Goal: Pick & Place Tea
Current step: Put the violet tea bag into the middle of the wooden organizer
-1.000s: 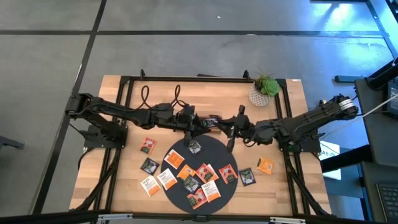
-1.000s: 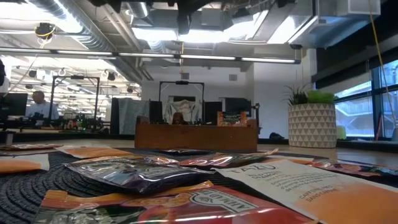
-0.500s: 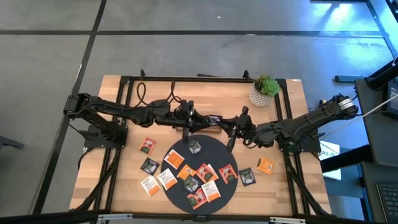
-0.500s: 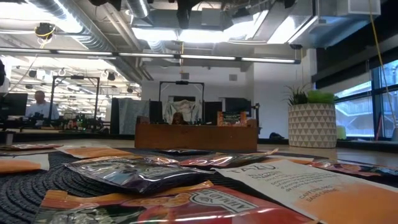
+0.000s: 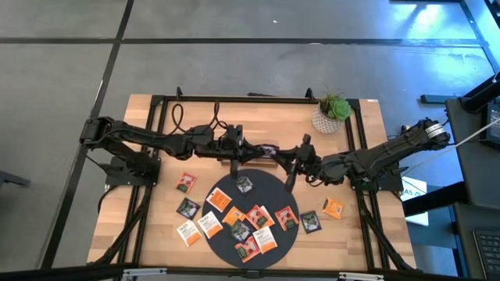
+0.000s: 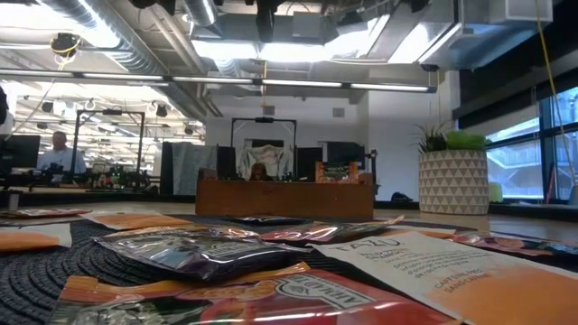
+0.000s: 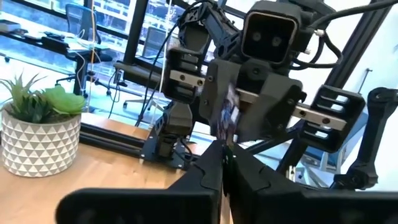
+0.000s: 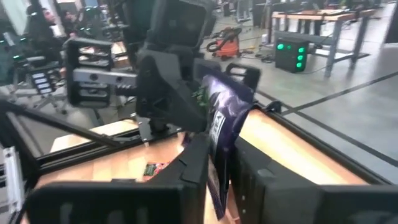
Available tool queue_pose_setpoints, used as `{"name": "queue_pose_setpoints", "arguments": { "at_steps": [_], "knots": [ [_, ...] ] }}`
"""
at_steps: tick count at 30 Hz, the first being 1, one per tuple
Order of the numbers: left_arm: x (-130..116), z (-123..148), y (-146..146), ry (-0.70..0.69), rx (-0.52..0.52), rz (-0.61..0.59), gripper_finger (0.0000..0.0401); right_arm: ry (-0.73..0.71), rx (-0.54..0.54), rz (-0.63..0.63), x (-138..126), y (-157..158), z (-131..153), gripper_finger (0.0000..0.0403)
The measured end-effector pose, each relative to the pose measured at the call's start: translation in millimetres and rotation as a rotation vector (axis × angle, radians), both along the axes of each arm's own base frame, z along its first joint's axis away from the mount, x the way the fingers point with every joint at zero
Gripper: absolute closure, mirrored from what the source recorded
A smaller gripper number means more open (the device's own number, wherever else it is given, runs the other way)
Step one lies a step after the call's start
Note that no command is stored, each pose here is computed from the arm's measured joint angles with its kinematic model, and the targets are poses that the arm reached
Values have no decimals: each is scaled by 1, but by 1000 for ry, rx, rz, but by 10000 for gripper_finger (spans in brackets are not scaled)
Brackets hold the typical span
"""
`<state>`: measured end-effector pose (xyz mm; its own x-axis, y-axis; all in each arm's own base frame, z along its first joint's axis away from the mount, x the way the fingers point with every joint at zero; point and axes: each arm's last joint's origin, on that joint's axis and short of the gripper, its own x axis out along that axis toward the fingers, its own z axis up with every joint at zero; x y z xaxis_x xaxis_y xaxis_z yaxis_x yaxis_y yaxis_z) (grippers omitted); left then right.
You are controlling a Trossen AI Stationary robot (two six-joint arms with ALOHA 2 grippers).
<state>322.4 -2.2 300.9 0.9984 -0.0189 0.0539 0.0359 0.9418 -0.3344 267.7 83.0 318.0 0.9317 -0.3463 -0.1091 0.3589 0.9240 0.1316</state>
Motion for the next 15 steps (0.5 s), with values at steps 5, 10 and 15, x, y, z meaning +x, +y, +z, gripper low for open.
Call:
{"name": "queue_pose_setpoints", "arguments": {
  "at_steps": [5, 10, 15],
  "knots": [
    [0, -3, 6, 36, 0, 6, 397, 49, 67, 32, -4, 0, -5, 272],
    [0, -13, 20, 229, -6, 5, 398, 227, 197, 25, -18, -3, -22, 219],
    [-5, -17, 37, 531, 51, 25, 398, 372, 300, 16, -28, -5, -36, 194]
  ]
}}
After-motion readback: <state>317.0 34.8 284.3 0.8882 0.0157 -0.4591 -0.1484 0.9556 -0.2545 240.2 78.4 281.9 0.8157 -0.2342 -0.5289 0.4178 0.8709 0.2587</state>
